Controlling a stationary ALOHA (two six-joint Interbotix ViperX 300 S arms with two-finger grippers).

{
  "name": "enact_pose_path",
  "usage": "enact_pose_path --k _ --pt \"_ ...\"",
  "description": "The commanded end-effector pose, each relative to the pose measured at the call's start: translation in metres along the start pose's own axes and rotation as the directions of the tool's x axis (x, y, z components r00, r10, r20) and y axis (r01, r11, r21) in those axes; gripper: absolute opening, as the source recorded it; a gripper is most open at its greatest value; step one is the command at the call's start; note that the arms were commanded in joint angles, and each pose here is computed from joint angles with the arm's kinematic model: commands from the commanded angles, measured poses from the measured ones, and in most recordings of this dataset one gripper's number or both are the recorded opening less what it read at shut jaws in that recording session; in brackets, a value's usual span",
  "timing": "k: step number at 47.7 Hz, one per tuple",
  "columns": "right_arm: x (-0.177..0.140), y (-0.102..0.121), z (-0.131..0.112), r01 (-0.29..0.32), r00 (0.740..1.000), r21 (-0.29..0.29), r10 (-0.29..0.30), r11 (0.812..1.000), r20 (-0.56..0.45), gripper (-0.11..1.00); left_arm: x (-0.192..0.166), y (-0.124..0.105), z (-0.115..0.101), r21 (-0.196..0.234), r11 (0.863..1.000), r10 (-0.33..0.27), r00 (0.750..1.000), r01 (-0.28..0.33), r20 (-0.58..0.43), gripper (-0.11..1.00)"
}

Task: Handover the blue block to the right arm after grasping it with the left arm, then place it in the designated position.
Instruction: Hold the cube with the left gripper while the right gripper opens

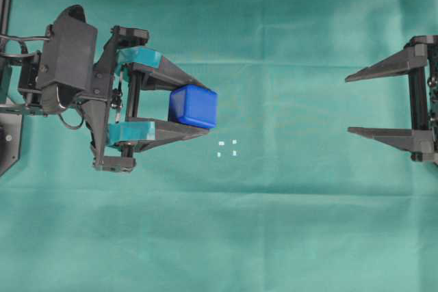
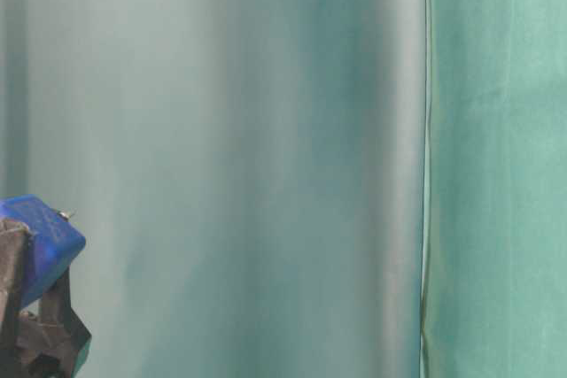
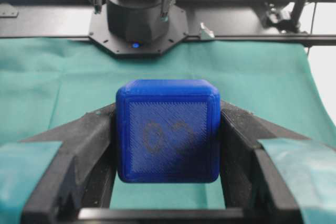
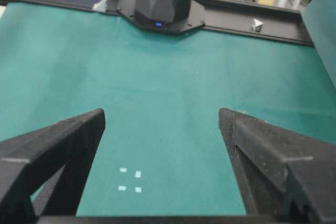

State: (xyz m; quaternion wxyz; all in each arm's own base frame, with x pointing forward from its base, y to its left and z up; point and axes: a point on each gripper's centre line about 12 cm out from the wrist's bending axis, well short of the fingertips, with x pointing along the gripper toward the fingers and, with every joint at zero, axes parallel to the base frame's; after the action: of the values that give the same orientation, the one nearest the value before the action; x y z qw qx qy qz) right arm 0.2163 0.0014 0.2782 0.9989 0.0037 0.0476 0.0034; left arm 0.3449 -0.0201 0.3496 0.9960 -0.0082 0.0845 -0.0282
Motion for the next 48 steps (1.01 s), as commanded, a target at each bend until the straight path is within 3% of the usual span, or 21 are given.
enact_pose_path --k 1,25,30,36,41,43,48 --pt "0.002 0.0 0.012 -0.001 1.0 -0.005 0.001 1.0 0.026 0.93 -0.003 -0.001 0.009 -0.001 1.0 -0.004 1.0 0.004 0.031 0.46" --pt "0.004 0.001 0.024 -0.003 1.0 -0.014 0.003 1.0 0.011 0.93 -0.004 -0.002 0.009 -0.004 1.0 -0.005 1.0 0.005 0.031 0.46" --pt "0.004 0.001 0.025 -0.003 1.0 -0.038 0.004 0.999 0.006 0.93 -0.004 -0.002 0.009 -0.004 1.0 -0.005 1.0 0.005 0.031 0.46" --pt "0.002 0.002 0.038 -0.004 0.999 -0.133 0.009 0.991 0.041 0.93 -0.004 0.0 0.009 -0.005 1.0 -0.001 1.0 0.001 0.031 0.46" --pt "-0.001 0.002 0.051 0.005 0.997 -0.234 0.014 0.972 0.077 0.93 -0.004 0.001 0.01 -0.007 1.0 0.004 1.0 -0.004 0.029 0.46" --pt "-0.002 0.003 0.057 0.009 0.995 -0.281 0.018 0.96 0.095 0.93 -0.004 0.002 0.009 -0.006 1.0 0.006 1.0 -0.005 0.028 0.46" --pt "-0.006 0.004 0.073 0.034 0.99 -0.425 0.027 0.905 0.137 0.93 -0.004 0.004 0.009 -0.009 1.0 0.01 1.0 -0.01 0.026 0.46"
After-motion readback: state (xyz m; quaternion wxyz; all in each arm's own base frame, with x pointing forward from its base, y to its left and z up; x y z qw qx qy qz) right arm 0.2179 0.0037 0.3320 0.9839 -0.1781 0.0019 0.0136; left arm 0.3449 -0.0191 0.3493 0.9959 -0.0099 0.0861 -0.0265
